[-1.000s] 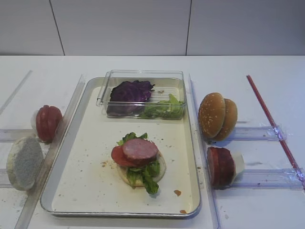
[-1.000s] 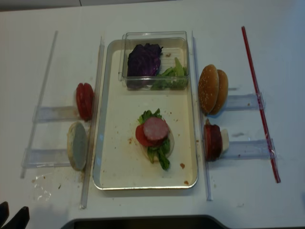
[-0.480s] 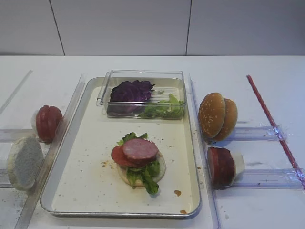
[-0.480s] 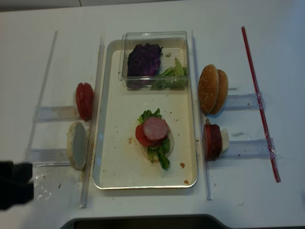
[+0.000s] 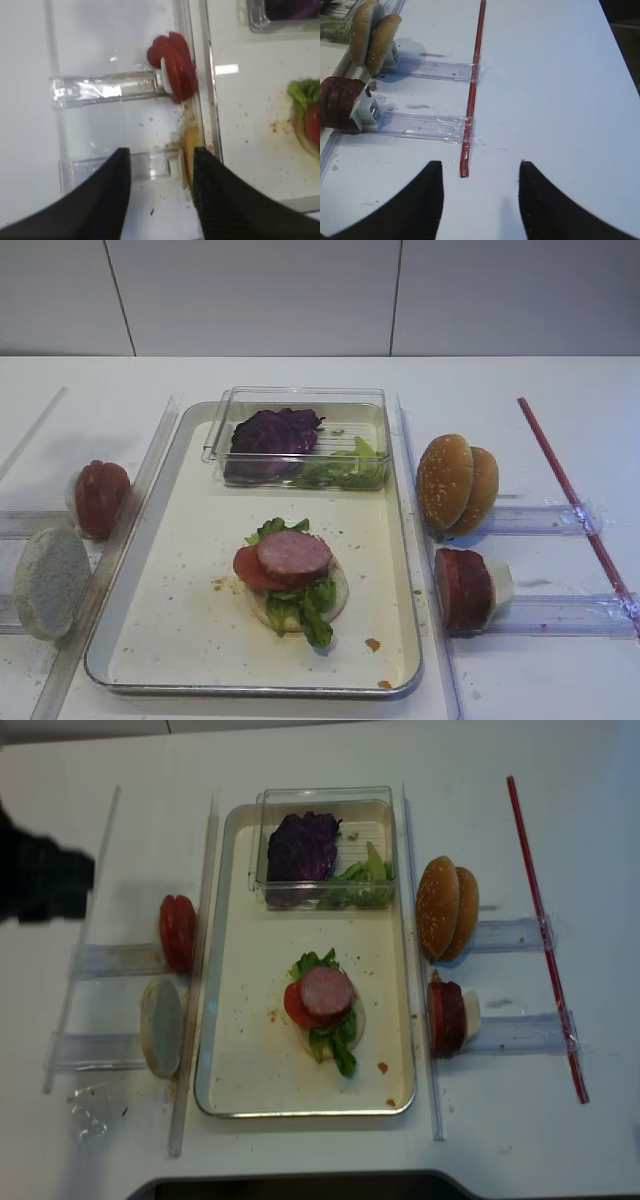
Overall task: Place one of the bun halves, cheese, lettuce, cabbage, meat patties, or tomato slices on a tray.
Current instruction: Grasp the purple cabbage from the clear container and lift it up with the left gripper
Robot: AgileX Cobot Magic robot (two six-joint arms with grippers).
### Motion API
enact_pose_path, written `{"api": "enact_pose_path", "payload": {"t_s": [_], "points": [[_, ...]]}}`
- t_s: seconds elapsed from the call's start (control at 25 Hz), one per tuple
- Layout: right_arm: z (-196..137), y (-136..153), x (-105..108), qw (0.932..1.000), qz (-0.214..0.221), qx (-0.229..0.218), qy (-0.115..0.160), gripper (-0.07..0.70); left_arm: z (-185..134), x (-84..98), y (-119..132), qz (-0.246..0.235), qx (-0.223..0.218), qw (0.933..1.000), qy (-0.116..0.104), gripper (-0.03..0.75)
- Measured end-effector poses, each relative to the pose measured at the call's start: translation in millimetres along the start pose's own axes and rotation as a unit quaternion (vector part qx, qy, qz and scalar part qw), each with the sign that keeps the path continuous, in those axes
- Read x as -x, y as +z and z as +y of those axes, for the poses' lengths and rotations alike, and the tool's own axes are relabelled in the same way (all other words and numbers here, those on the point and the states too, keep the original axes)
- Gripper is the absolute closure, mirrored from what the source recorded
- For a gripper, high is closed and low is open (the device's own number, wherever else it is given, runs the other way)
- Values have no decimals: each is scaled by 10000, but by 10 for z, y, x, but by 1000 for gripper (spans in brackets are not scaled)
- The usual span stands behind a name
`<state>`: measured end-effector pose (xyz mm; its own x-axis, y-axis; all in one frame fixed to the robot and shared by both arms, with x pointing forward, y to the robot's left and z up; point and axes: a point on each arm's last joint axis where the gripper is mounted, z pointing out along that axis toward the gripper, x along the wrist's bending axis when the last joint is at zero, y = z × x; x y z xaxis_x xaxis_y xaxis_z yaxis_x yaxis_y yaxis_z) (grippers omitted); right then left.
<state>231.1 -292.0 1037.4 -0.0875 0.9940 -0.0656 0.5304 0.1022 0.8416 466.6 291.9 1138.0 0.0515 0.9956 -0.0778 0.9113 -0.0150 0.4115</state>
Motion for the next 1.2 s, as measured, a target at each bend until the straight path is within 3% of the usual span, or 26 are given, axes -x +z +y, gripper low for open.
{"api": "enact_pose_path", "payload": {"t_s": [0.36, 0.6, 0.76, 0.92, 1.2], "points": [[0, 0, 0, 10000, 0, 0, 0, 250, 851, -39, 304, 20, 31, 10000, -46, 431], [0, 0, 0, 10000, 0, 0, 0, 250, 958, -55, 416, 48, -42, 9999, -83, 428], [0, 0, 0, 10000, 0, 0, 0, 250, 977, -39, 489, 169, -133, 9998, 32, 386], [0, 0, 0, 10000, 0, 0, 0, 250, 1011, 156, 597, 219, -244, 9990, 303, 321], [0, 0, 0, 10000, 0, 0, 0, 250, 1185, 710, 876, -47, -349, 9979, 543, 305]]}}
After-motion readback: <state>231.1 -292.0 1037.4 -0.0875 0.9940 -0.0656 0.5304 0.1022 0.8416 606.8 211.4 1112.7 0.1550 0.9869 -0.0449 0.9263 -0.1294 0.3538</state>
